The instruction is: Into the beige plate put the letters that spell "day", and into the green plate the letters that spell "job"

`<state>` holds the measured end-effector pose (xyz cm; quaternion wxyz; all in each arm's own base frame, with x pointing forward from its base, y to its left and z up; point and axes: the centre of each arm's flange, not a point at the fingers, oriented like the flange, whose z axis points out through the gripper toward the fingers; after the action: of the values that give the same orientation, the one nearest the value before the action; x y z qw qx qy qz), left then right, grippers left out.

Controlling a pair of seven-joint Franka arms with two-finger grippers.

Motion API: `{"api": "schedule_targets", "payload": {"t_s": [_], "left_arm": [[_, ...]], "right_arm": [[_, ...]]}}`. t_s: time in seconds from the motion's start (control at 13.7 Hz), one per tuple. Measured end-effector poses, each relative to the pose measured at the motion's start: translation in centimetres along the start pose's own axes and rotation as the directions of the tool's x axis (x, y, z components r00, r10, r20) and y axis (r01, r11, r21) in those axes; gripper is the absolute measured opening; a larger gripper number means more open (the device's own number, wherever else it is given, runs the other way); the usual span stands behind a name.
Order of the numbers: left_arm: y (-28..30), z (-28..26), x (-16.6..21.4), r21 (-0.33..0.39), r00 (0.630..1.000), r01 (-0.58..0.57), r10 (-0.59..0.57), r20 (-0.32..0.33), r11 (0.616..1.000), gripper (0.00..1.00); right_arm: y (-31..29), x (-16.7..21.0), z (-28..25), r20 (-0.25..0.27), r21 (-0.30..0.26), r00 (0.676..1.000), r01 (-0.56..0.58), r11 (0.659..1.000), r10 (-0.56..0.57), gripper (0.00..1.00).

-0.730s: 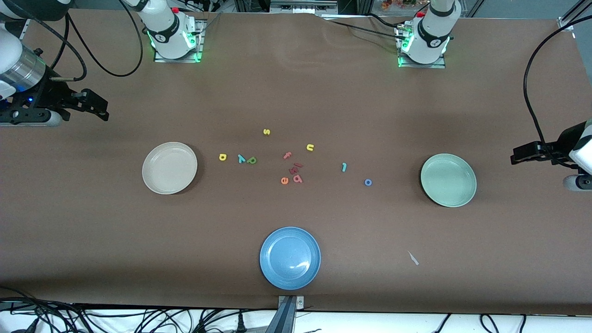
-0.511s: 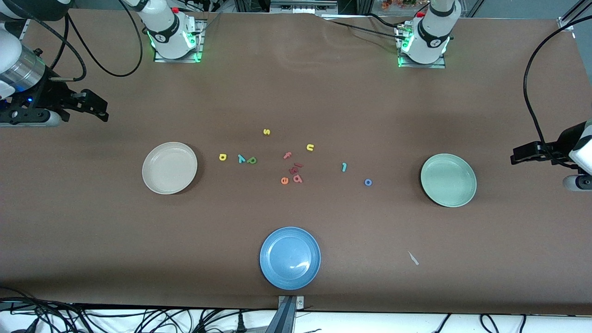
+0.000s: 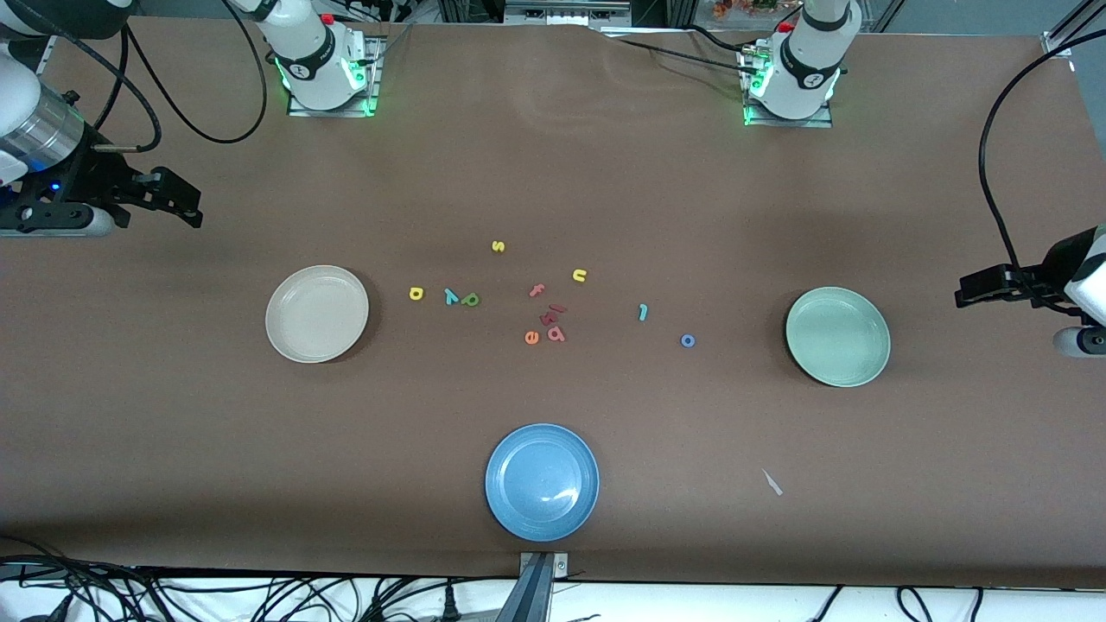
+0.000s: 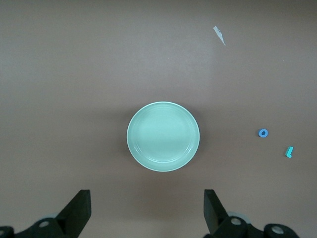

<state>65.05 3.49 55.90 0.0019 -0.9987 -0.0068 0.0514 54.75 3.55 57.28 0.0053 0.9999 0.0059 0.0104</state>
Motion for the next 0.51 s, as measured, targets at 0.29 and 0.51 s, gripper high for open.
{"api": "schedule_targets", "payload": {"t_s": [0.29, 0.51], "left_arm": [[0.00, 0.16, 0.06, 0.000, 1.000, 0.000, 0.000, 0.003, 1.000, 1.00], [0.00, 0.56, 0.25, -0.001, 1.000, 0.000, 0.000, 0.008, 1.000, 1.00]], "right_arm": [[0.00, 0.00, 0.00, 0.000, 0.000, 1.000, 0.000, 1.000, 0.000, 1.00], [0.00, 0.00, 0.00, 0.000, 0.000, 1.000, 0.000, 1.000, 0.000, 1.00]]}}
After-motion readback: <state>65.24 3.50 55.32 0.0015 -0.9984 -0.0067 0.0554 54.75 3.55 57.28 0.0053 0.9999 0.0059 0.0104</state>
